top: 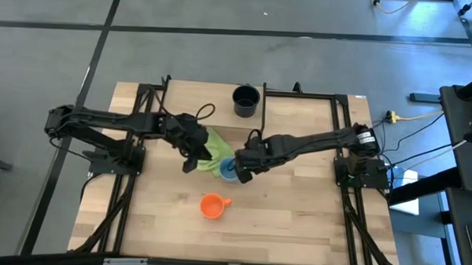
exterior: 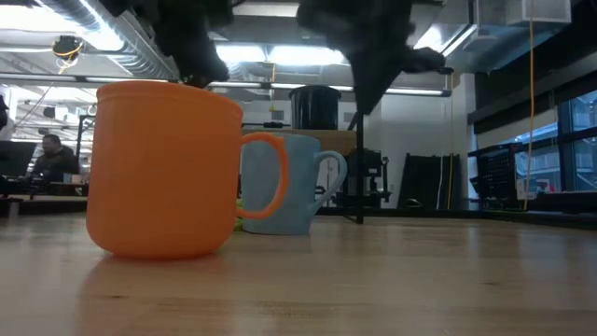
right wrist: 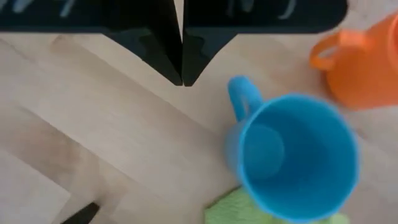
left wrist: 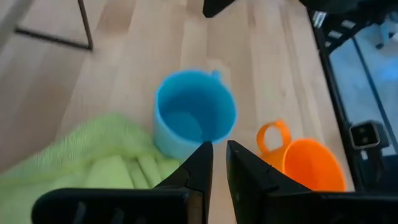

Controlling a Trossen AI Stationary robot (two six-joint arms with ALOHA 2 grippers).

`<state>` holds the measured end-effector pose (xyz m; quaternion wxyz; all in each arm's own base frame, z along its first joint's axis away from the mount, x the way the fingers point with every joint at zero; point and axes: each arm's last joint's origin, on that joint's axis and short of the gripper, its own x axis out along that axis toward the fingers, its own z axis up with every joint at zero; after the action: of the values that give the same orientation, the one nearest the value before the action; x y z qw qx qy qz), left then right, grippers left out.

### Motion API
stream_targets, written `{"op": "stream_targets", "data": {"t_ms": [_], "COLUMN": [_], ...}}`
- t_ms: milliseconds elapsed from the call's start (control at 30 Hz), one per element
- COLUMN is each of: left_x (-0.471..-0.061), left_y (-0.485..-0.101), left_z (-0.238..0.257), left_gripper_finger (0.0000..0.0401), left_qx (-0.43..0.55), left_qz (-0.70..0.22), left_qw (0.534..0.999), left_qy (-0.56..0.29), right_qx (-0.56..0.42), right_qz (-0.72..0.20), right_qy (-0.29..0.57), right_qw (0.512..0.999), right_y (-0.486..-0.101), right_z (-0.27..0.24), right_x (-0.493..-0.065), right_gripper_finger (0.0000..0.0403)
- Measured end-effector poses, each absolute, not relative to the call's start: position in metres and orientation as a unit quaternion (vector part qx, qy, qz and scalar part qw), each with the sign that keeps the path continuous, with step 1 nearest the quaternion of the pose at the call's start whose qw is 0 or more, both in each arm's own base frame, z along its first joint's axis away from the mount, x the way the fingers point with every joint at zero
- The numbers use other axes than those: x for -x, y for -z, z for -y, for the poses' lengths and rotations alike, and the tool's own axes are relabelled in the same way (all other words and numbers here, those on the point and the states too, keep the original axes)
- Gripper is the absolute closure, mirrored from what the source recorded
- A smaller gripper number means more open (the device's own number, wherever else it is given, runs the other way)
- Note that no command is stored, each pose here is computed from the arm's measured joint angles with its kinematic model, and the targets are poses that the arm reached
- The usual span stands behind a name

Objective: Stack small to large cups/mugs on shelf
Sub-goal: Put the blue mug on the shelf

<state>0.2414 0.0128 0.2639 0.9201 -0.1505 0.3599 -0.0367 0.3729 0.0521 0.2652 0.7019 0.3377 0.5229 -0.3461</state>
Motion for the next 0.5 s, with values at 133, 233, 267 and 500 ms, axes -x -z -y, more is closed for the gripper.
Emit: {"op": "stream_targets", "data": {"t_ms": [133, 233, 267, 500], "left_x": [-0.237, -0.234, -0.233, -0.22], "left_y": [-0.25, -0.238, -0.235, -0.241], "left_z": [-0.008, -0.004, -0.003, 0.001], "left_gripper_finger": [0.0361, 0.0361, 0.0361, 0.0361], "left_qx": [0.154, 0.154, 0.158, 0.154], "left_qz": [-0.382, -0.399, -0.403, -0.375], "left_qw": [0.91, 0.903, 0.9, 0.913], "left_qy": [0.04, 0.041, 0.041, 0.051], "right_qx": [-0.357, -0.372, -0.377, -0.429], "right_qz": [-0.512, -0.504, -0.501, -0.458], "right_qy": [0.359, 0.355, 0.351, 0.33], "right_qw": [0.694, 0.694, 0.695, 0.705], "right_y": [-0.252, -0.242, -0.239, -0.209], "right_z": [-0.046, -0.043, -0.043, -0.031], "right_x": [-0.374, -0.377, -0.378, -0.385], "right_gripper_finger": [0.0399, 0.04, 0.04, 0.0401]}}
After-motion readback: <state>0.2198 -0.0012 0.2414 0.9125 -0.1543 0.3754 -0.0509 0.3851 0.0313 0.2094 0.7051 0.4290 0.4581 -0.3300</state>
